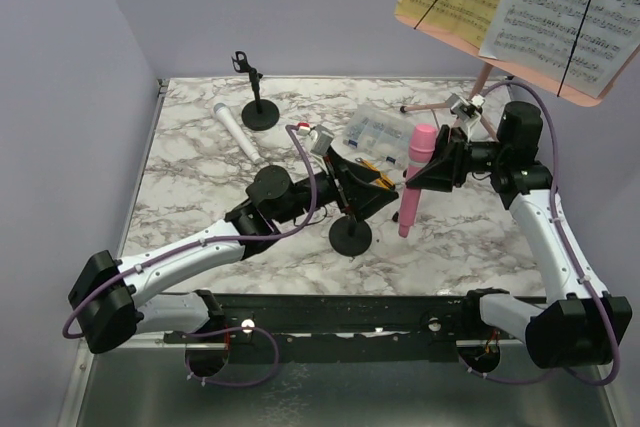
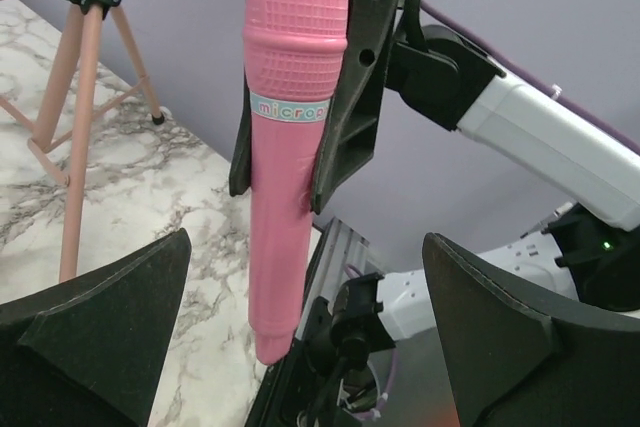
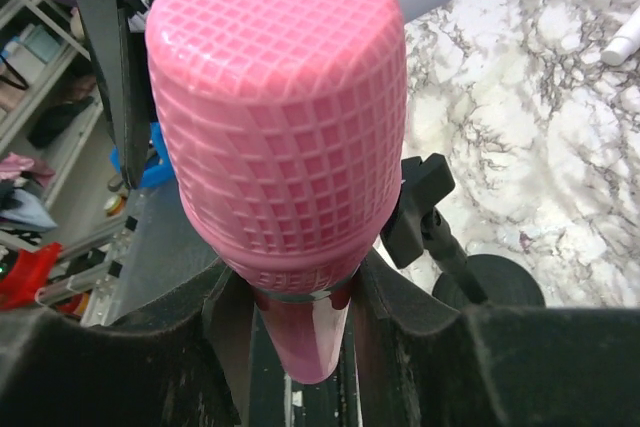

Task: Pack up the instrument practice props
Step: Place the microphone at the center of the board.

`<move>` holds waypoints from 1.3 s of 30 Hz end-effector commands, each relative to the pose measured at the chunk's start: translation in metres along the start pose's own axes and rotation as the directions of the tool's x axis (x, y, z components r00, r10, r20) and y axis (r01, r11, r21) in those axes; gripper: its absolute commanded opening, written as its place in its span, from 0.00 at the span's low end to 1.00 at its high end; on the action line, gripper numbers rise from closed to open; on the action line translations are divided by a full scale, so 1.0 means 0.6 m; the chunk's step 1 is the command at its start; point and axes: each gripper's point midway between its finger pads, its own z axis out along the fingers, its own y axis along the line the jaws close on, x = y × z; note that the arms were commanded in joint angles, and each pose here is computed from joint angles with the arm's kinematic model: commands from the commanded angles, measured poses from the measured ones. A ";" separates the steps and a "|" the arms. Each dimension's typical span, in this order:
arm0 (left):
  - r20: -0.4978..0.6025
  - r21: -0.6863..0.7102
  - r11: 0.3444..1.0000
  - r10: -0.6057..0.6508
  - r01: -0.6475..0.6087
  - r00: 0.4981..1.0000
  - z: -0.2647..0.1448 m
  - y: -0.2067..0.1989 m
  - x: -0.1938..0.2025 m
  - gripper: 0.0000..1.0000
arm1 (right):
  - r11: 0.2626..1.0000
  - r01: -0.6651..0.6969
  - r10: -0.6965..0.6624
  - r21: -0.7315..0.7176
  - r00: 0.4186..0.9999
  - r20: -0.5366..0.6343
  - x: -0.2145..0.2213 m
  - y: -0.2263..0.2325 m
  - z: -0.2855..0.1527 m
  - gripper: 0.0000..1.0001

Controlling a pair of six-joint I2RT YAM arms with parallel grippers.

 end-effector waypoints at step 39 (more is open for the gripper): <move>-0.141 0.014 0.994 -0.105 0.108 0.984 0.100 -0.023 0.093 0.17 | 0.998 -0.043 0.043 -0.050 0.999 -0.012 -0.009 0.018 -0.004 0.00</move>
